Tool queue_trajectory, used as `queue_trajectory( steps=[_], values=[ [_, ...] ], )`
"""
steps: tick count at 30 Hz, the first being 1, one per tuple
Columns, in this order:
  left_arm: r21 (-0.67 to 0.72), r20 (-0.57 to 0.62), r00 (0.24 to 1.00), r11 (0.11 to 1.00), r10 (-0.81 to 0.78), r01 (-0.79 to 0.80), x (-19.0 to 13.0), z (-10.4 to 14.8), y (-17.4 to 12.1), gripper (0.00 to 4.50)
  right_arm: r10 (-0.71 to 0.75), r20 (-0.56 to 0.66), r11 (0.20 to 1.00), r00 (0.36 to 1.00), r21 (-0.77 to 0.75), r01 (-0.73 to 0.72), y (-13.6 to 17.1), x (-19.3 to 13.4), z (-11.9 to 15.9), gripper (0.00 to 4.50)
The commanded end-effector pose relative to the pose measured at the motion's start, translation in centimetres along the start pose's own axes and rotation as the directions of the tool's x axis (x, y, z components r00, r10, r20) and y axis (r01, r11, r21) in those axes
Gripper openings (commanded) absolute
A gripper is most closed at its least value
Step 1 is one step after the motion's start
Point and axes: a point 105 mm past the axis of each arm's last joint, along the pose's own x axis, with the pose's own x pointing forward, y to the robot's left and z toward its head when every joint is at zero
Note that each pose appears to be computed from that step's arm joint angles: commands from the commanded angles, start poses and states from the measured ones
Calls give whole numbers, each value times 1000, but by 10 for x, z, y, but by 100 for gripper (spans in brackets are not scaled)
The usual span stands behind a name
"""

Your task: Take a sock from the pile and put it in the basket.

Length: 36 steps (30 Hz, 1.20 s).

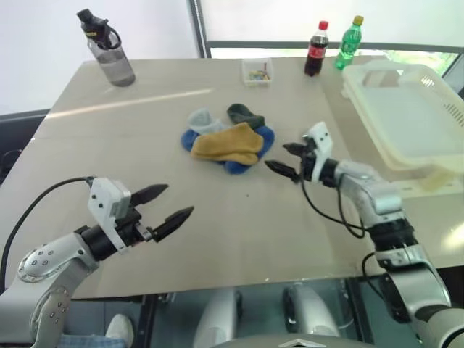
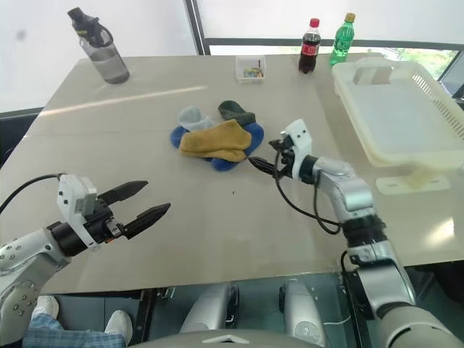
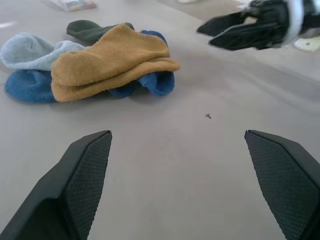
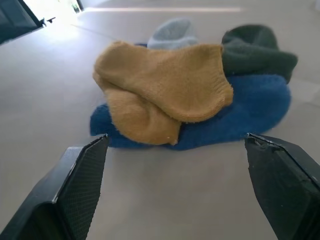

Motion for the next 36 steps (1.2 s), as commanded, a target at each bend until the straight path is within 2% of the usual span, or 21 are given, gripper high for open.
queue_trajectory(
  steps=[1,8,12,15,18,19,23,24,33,36],
  values=[
    [42,16,1000,999,18,-18,-6,12,2,450,-38,-14,999,999,-22,38,-6,21,10,444],
    [49,12,999,998,48,-49,-13,12,4,450,-76,35,994,997,76,73,-10,49,26,444],
    [54,10,998,997,62,-63,-15,11,5,450,-92,21,989,996,115,89,-12,58,25,444],
    [58,8,998,996,70,-70,-17,10,6,450,-92,10,982,996,164,89,-10,64,24,367],
    [59,6,997,996,74,-74,-17,9,5,450,-96,7,981,995,170,94,-11,66,24,219],
    [60,6,997,995,74,-74,-17,8,4,450,-97,11,981,995,170,94,-11,66,25,204],
    [60,4,997,995,78,-78,-18,7,4,450,-86,27,983,996,168,80,-9,68,29,22],
    [60,2,997,995,78,-78,-18,6,4,450,-82,29,983,996,165,77,-8,68,30,4],
    [61,-4,997,996,73,-72,-18,5,3,450,-7,19,984,1000,176,4,2,58,31,4],
    [60,-7,998,996,64,-64,-16,4,3,450,44,-9,970,999,239,-40,11,38,26,4]
  ],
)
